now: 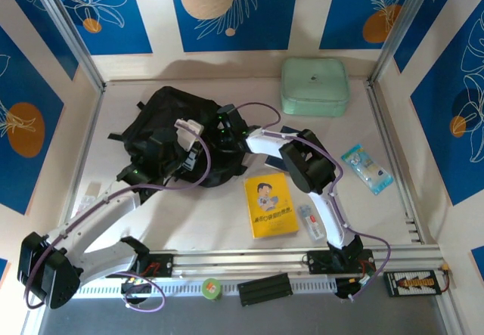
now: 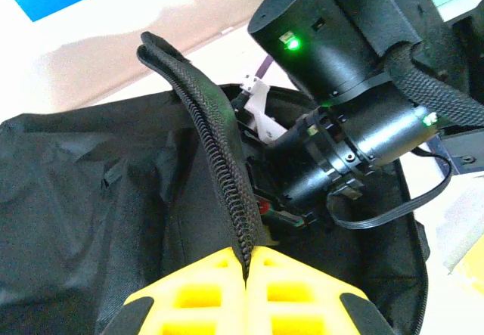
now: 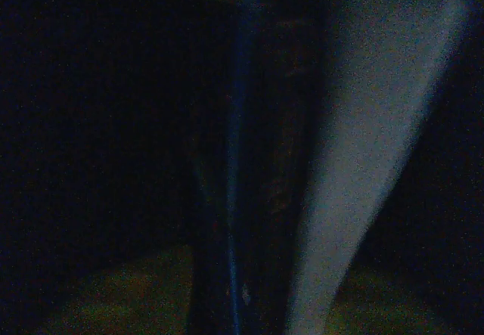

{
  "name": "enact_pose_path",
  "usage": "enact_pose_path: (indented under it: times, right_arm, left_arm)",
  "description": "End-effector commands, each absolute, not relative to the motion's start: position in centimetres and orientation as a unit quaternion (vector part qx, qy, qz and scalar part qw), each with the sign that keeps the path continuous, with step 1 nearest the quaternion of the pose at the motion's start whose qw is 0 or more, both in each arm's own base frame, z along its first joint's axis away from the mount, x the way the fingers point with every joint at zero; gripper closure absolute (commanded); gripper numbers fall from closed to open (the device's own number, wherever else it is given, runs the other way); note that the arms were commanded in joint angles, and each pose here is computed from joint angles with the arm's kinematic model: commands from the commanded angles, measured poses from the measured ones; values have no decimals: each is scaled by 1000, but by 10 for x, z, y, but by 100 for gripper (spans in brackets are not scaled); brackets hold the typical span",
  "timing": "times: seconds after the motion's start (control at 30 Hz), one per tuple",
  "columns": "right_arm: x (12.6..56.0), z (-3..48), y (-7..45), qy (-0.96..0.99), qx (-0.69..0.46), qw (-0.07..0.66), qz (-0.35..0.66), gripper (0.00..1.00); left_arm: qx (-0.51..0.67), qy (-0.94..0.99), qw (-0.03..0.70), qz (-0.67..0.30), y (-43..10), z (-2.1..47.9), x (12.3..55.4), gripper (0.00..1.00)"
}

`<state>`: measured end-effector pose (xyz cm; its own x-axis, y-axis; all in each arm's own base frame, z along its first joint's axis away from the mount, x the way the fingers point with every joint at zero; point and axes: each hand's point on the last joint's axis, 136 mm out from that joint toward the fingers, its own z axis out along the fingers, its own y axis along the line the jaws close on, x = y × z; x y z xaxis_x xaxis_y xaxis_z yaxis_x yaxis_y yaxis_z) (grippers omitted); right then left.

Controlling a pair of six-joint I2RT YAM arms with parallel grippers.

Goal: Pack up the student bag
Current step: Place the book in the student bag, then close the student bag at the top-center of the table.

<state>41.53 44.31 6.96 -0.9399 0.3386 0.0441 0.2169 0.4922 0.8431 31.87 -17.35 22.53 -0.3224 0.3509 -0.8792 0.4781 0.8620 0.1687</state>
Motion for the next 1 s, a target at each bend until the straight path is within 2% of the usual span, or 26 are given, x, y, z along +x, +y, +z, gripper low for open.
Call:
enact_pose_path:
  times: [0.0, 0.1, 0.3, 0.5, 0.57, 0.67, 0.77, 0.87, 0.93, 0.97]
  right_arm:
    - [411, 103, 433, 856, 158, 73, 486, 51]
    - [401, 135, 427, 839, 140, 58, 523, 49]
    - [367, 155, 392, 858, 148, 38, 490, 47]
    - [344, 157, 338, 878, 154, 81, 446, 46]
    - [337, 146, 310, 891, 166, 97, 412, 45]
    - [326, 133, 262, 910, 174, 131, 353, 44]
    - [305, 124, 220, 936, 155, 159, 273, 42]
    - [278, 113, 195, 954, 132, 161, 217, 38]
    - [261, 101, 187, 960, 128, 145, 201, 36]
    - [253, 96, 186, 962, 128, 134, 201, 35]
  left_arm:
    - [232, 817, 526, -53, -162, 226, 320, 100]
    - [230, 822, 518, -51, -162, 220, 321, 100]
    - [229, 831, 504, -64, -166, 205, 320, 100]
    - [244, 847, 459, -114, -184, 186, 312, 100]
    - [245, 851, 443, -140, -191, 185, 306, 91]
    - [224, 859, 422, -182, -198, 187, 297, 55]
    - [217, 860, 401, -229, -207, 194, 283, 32]
    - [196, 865, 389, -249, -208, 202, 276, 25]
    - [183, 870, 379, -258, -209, 204, 273, 15]
    - [179, 871, 374, -262, -211, 204, 273, 14]
